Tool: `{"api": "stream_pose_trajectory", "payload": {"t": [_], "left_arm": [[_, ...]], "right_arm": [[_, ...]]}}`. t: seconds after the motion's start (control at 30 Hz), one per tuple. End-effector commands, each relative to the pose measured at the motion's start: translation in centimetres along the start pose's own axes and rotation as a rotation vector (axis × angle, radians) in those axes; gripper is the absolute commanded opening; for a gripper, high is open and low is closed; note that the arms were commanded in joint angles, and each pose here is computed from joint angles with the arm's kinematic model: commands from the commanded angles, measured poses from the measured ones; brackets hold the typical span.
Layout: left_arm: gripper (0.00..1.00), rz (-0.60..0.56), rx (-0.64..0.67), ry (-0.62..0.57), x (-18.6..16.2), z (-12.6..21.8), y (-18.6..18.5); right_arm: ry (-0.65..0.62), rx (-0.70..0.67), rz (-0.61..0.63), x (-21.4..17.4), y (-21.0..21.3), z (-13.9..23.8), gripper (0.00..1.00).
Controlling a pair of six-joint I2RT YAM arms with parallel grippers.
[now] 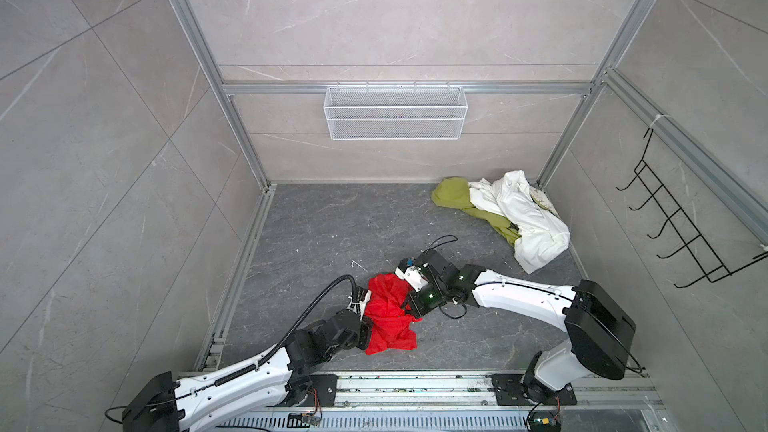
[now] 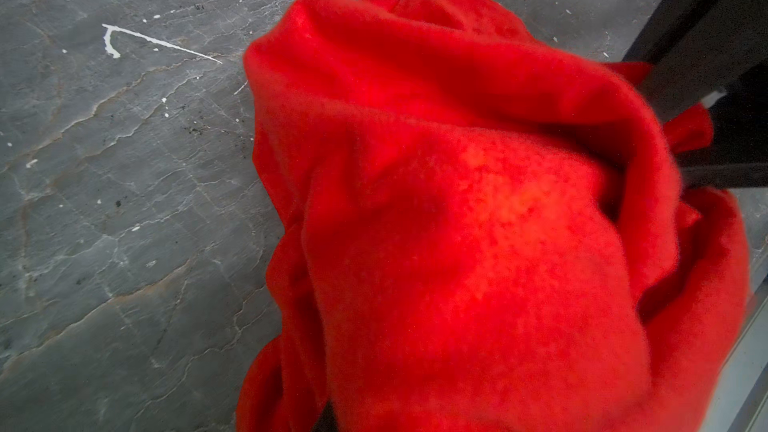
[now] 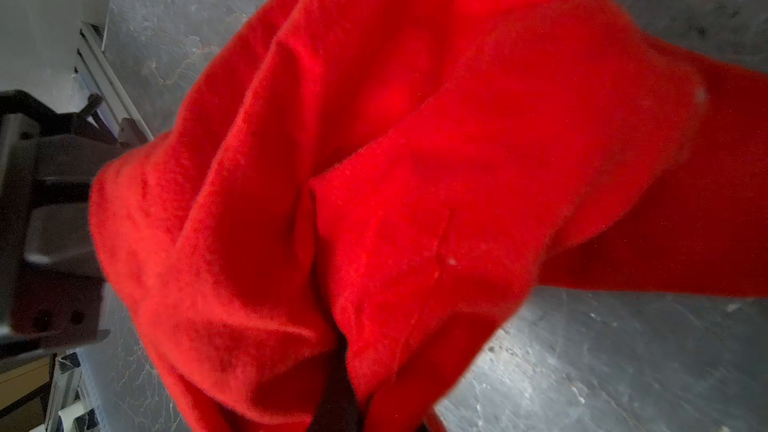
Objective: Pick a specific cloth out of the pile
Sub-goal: 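Lay the red cloth on the floor and open both grippers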
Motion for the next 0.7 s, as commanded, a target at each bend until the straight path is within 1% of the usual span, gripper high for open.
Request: {"api": "stream_pose_trajectory", "payload": {"t": [0.0,0.2,0.27,0.37,0.47,0.67], "left_arm": [[0.00,0.023,0.014,-0.027,0.2,0.1,0.1],[0.05,0.019,0.017,-0.028,0.3,0.1,0.1],[0.08,0.019,0.019,-0.029,0.4,0.1,0.2],[0.20,0.013,0.018,-0.038,0.6,0.4,0.1],[0.35,-0.004,0.016,-0.058,1.2,0.8,0.0],[0.48,-0.013,-0.015,-0.089,2.3,1.6,-0.5]], "right_arm": [[0.015,-0.044,0.008,-0.7,-1.1,-1.2,0.00],[0.025,-0.069,-0.006,-1.4,-2.3,-2.2,0.00],[0.029,-0.071,-0.009,-1.5,-2.5,-2.4,0.00],[0.029,-0.075,-0.013,-1.7,-2.8,-2.6,0.00],[0.024,-0.078,-0.018,-1.7,-2.9,-2.6,0.00],[0.011,-0.082,-0.021,-1.6,-2.8,-2.2,0.00]]}}
Point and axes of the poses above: each gripper's point midway between its finger pads, its own z axis back along the fingers, its own y axis along the line the jaws close on, x = y × z, the point moved 7 cm from there along z, back along the fingers, and after that the axes turned 2 degrees about -z, right-handed, at the moved point
